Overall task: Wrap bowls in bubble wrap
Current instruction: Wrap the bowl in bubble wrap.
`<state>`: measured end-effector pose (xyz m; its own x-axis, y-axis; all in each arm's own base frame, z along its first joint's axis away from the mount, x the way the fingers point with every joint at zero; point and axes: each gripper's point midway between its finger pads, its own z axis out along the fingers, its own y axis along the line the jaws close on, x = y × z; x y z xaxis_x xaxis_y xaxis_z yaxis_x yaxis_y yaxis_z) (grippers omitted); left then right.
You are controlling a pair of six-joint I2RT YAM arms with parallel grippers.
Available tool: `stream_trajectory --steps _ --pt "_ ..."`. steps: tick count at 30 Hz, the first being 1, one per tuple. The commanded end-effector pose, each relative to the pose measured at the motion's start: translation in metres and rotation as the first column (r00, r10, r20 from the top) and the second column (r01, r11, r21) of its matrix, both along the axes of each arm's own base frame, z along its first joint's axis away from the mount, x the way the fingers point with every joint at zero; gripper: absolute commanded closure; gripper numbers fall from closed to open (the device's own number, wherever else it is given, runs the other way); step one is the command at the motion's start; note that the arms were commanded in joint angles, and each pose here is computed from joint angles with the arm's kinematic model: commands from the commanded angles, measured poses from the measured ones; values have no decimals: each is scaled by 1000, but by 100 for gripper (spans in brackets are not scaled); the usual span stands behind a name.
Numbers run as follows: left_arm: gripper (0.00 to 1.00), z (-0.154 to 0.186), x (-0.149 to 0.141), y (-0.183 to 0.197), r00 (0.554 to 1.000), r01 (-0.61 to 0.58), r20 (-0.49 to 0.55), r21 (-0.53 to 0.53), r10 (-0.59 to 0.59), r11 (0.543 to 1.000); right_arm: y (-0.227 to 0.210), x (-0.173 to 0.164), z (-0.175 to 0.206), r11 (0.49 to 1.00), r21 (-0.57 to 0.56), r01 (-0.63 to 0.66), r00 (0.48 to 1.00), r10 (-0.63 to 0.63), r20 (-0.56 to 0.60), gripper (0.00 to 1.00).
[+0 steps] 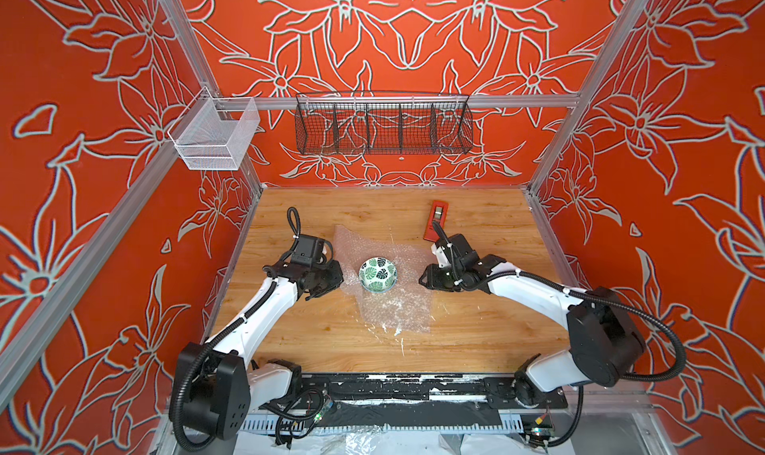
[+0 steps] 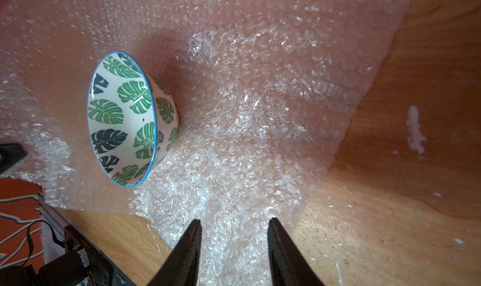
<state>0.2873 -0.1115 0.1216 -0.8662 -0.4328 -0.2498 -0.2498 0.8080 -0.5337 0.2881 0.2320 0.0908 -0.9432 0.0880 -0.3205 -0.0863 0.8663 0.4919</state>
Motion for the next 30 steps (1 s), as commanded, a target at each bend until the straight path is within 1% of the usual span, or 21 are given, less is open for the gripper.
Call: stream_trajectory --steps 1,5,9,14,16,20,23,30 --pt "100 22 12 -30 998 55 46 -113 -50 992 -7 4 -3 1000 -3 28 1000 -28 6 56" --pt "100 31 25 -51 994 94 67 -136 -85 986 -16 3 -2 999 4 52 999 -52 10 56" --pt "100 22 40 -71 992 122 50 -139 -116 983 -27 0 -3 997 -4 81 997 -81 13 55" --pt "100 -3 54 -88 990 142 0 -107 -143 984 -45 -1 -5 991 -13 136 991 -136 22 54" --pt "100 -11 58 -95 988 154 -18 -110 -157 982 -50 -1 -7 988 -10 153 988 -152 21 53" --pt "100 -23 61 -108 983 172 -47 -76 -176 982 -57 1 -11 985 -13 169 986 -169 14 52" --pt "100 -39 61 -107 982 161 -96 -33 -164 986 -58 8 -13 984 -2 179 984 -179 18 50" --pt "100 -72 66 -112 974 162 -158 -26 -164 986 -52 39 -18 977 77 197 980 -199 29 47"
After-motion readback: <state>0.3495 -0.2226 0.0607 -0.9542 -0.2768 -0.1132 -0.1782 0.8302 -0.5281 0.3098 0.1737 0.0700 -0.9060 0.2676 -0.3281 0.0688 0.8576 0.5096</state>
